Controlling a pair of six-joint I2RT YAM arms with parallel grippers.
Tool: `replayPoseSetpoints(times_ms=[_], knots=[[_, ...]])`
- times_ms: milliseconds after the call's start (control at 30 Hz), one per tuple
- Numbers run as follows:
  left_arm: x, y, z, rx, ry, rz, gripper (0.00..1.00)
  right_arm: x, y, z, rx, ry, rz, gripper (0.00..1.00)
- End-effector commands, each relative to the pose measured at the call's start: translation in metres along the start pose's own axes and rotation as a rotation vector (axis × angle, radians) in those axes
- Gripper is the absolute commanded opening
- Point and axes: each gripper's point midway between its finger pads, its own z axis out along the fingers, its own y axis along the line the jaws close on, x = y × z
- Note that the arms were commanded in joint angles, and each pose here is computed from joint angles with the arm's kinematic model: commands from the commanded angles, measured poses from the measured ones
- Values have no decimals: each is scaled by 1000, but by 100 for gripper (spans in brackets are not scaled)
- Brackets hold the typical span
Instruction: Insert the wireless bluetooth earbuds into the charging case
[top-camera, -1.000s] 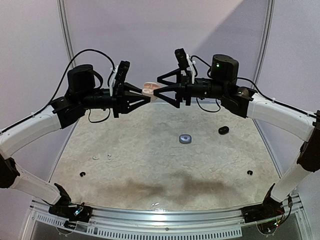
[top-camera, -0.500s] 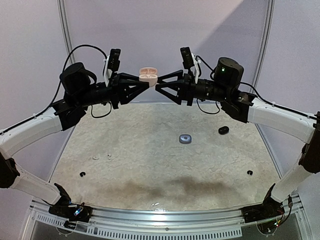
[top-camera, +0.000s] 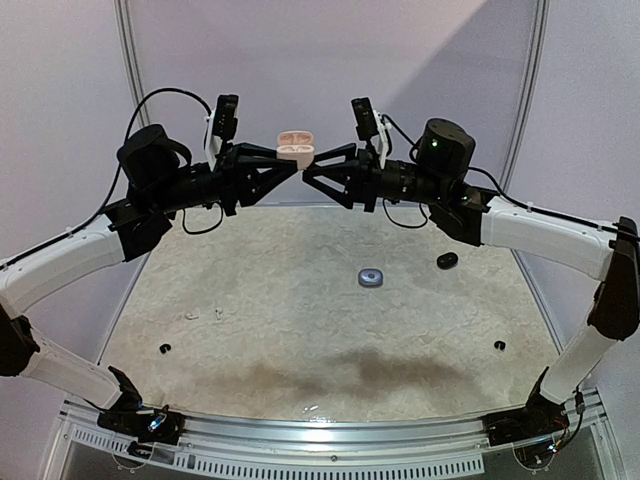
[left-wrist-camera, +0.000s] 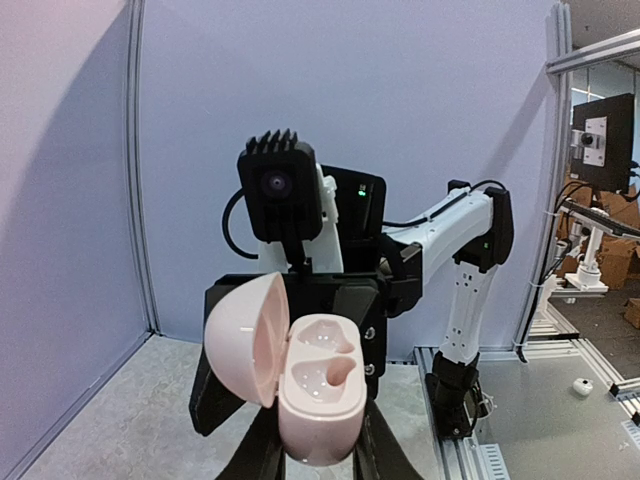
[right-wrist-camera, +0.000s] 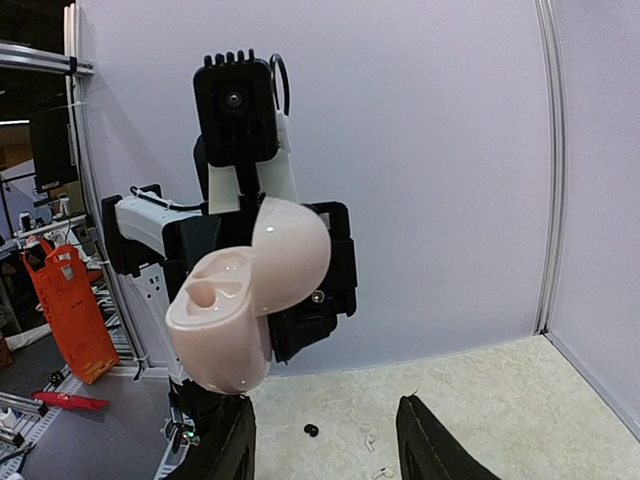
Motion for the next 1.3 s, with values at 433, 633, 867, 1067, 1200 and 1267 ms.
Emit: replayPoseSetpoints(times_ms=[433, 633, 867, 1067, 1200, 1267], knots=[[17, 1, 3, -3, 33, -4, 0, -16, 20, 2, -88, -43, -48, 53], [20, 0, 4, -2, 42, 13, 0, -19, 18, 6, -88, -55, -39, 35], [25, -1, 4, 2, 60, 25, 0, -17, 18, 8, -100, -59, -22, 38], [25, -1, 4, 0, 60, 33, 0, -18, 20, 9, -107, -59, -19, 28], [23, -2, 4, 2, 54, 37, 0, -15, 20, 10, -107, -47, -12, 20], [23, -2, 4, 2, 54, 35, 0, -14, 20, 10, -110, -43, -9, 16]])
